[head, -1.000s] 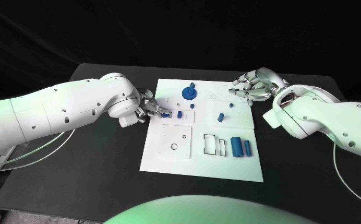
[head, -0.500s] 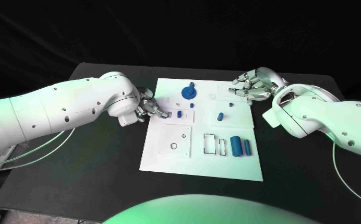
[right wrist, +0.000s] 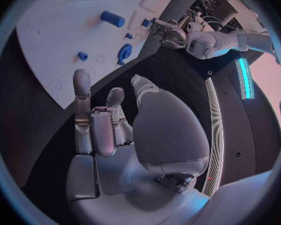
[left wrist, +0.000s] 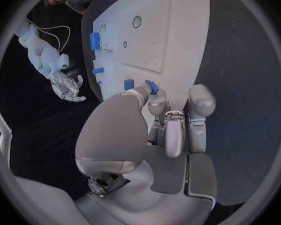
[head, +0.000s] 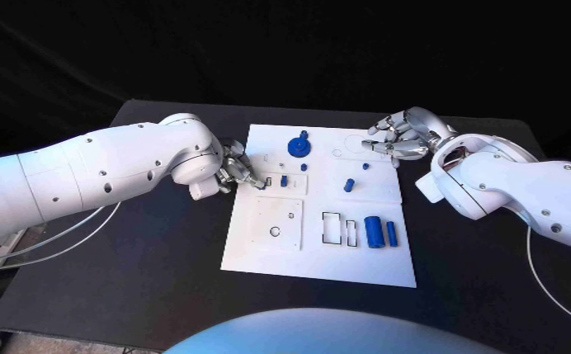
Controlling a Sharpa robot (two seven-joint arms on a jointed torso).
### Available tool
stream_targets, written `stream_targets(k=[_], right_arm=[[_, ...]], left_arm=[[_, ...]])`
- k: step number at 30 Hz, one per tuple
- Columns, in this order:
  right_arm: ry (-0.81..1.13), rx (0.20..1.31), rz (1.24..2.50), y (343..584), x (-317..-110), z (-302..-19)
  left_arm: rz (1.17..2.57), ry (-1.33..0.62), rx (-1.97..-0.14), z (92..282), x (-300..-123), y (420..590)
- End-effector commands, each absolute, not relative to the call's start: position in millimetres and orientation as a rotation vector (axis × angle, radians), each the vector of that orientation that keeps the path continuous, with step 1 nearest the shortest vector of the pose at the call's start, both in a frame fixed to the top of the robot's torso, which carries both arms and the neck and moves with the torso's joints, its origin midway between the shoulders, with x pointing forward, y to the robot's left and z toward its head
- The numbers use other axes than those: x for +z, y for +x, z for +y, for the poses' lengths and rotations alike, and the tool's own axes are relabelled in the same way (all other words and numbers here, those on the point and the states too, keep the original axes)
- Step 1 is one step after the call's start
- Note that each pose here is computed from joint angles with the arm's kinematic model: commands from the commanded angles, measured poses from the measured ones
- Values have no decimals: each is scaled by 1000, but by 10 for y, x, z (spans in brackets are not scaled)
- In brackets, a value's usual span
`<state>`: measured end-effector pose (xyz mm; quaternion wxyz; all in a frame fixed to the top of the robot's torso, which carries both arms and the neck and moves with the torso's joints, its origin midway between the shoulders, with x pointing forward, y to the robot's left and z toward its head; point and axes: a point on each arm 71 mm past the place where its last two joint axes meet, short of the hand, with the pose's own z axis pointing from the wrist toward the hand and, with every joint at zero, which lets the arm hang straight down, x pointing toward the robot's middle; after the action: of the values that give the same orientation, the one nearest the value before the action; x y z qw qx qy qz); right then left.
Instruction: Assemble the parts on the task board
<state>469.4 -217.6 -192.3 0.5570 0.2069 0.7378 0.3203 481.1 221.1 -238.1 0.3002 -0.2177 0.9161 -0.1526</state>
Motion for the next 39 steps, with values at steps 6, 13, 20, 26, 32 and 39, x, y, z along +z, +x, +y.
stream_targets(k=[6, 13, 20, 26, 32, 39], right_arm=[[475, 759, 1743, 4688, -1925, -2168], [476, 759, 1743, 4689, -1927, -2170], [476, 759, 1743, 4687, -1932, -2172], [477, 757, 1745, 4686, -1938, -2176], [477, 757, 1746, 4686, -1942, -2176], [478, 757, 1747, 4685, -1947, -2177]], left_arm=[[2430, -576, -403, 2209, -2428, 4797], [2415, -599, -420, 2225, -2422, 4798], [2423, -635, -450, 2265, -2410, 4781], [2432, -650, -482, 2305, -2389, 4756], [2435, -675, -518, 2319, -2373, 4747], [2438, -701, -573, 2320, -2353, 4741]])
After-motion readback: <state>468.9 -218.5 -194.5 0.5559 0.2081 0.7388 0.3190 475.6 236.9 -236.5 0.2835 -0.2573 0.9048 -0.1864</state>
